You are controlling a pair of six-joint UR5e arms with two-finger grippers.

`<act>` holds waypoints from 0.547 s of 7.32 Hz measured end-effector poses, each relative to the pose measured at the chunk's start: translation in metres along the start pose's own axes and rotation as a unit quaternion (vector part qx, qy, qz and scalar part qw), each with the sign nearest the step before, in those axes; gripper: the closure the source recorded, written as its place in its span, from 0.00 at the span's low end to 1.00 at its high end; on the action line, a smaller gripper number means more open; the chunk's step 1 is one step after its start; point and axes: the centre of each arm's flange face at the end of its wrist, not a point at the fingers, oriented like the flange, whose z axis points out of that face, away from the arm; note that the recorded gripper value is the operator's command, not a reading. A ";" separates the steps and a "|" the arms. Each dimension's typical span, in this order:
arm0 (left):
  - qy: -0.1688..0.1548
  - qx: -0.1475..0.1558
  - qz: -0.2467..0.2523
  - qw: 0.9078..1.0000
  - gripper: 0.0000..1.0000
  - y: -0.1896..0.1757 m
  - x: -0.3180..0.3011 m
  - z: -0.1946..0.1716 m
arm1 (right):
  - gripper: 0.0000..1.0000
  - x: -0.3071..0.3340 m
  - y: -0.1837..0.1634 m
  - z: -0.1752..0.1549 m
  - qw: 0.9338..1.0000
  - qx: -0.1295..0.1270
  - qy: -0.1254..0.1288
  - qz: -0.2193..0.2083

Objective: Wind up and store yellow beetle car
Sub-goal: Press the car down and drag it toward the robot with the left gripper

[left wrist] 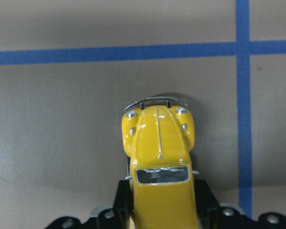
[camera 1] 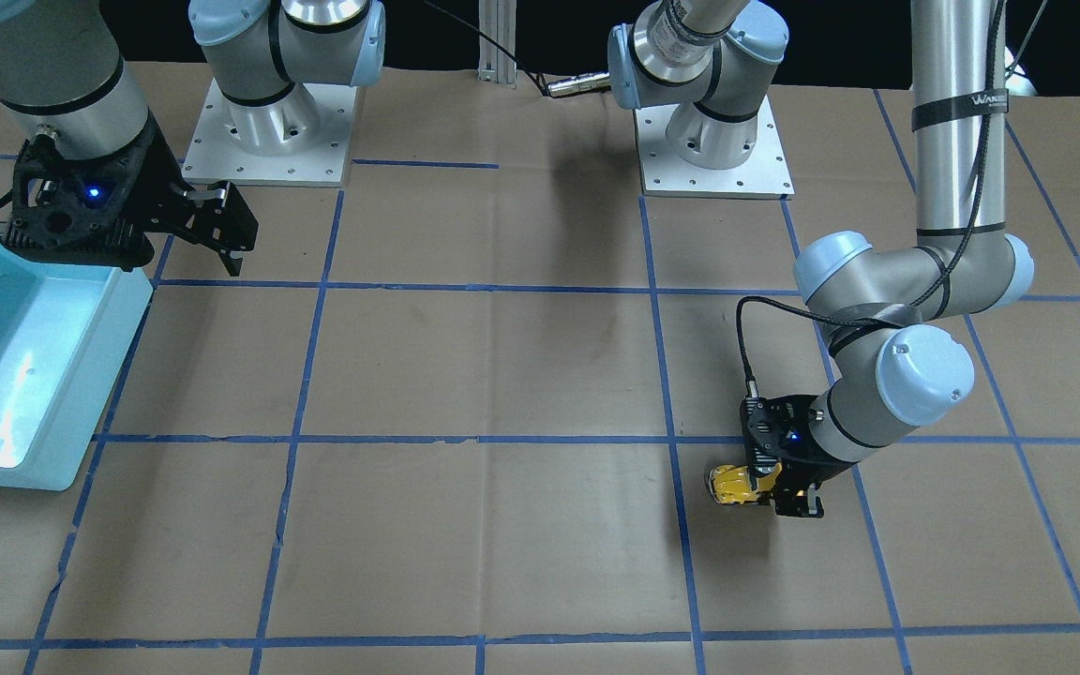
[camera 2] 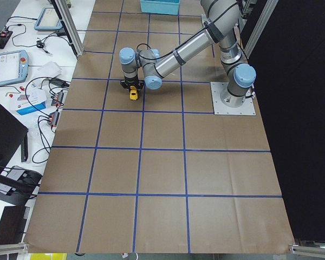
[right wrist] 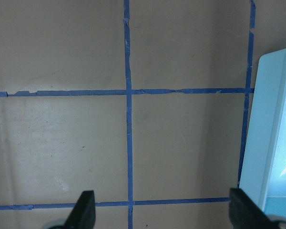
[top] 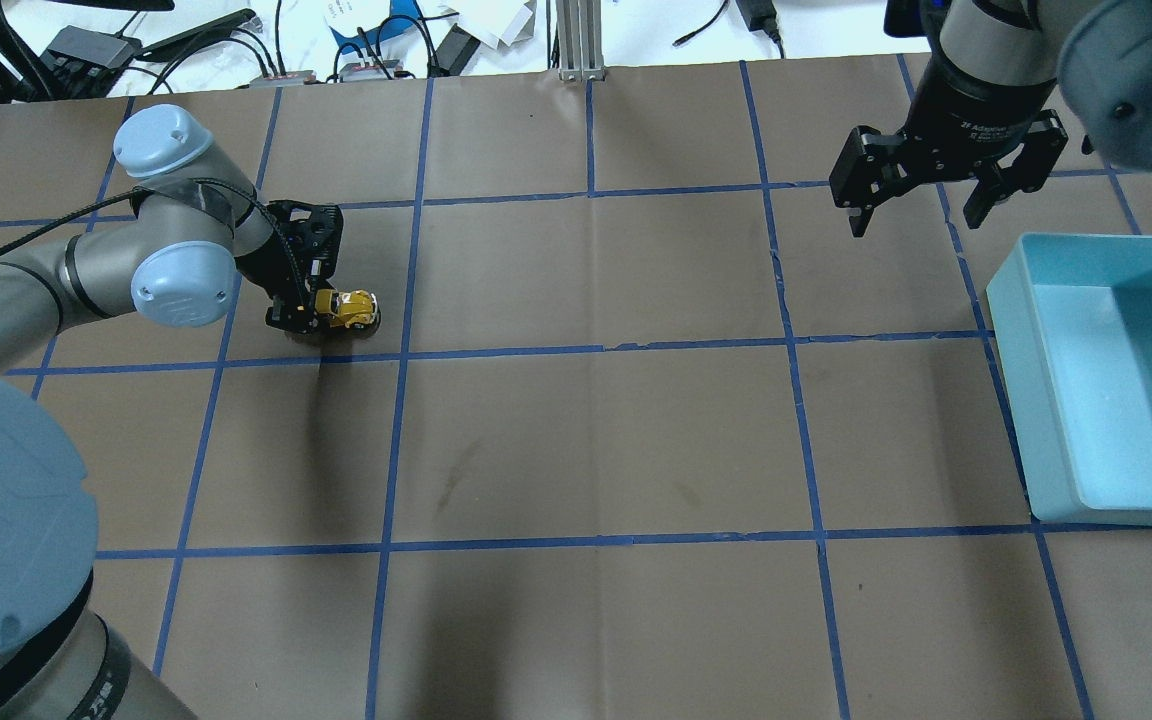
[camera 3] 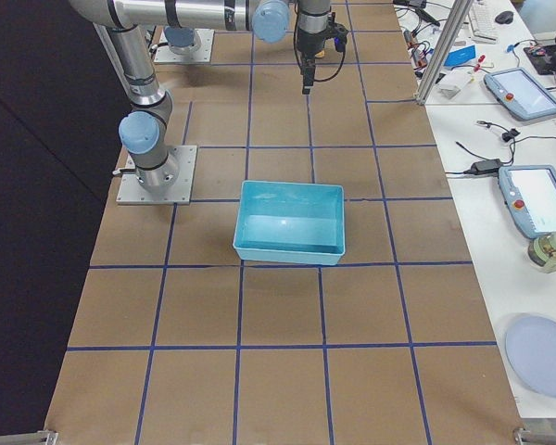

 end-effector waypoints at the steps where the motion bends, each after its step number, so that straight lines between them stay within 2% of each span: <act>1: 0.000 0.000 -0.003 1.000 0.59 0.003 0.000 0.000 | 0.00 0.000 0.000 0.000 1.000 0.000 0.000 0.000; 4: 0.001 0.001 -0.012 1.000 0.59 0.014 0.000 0.001 | 0.00 0.000 0.000 0.000 1.000 0.000 0.000 0.000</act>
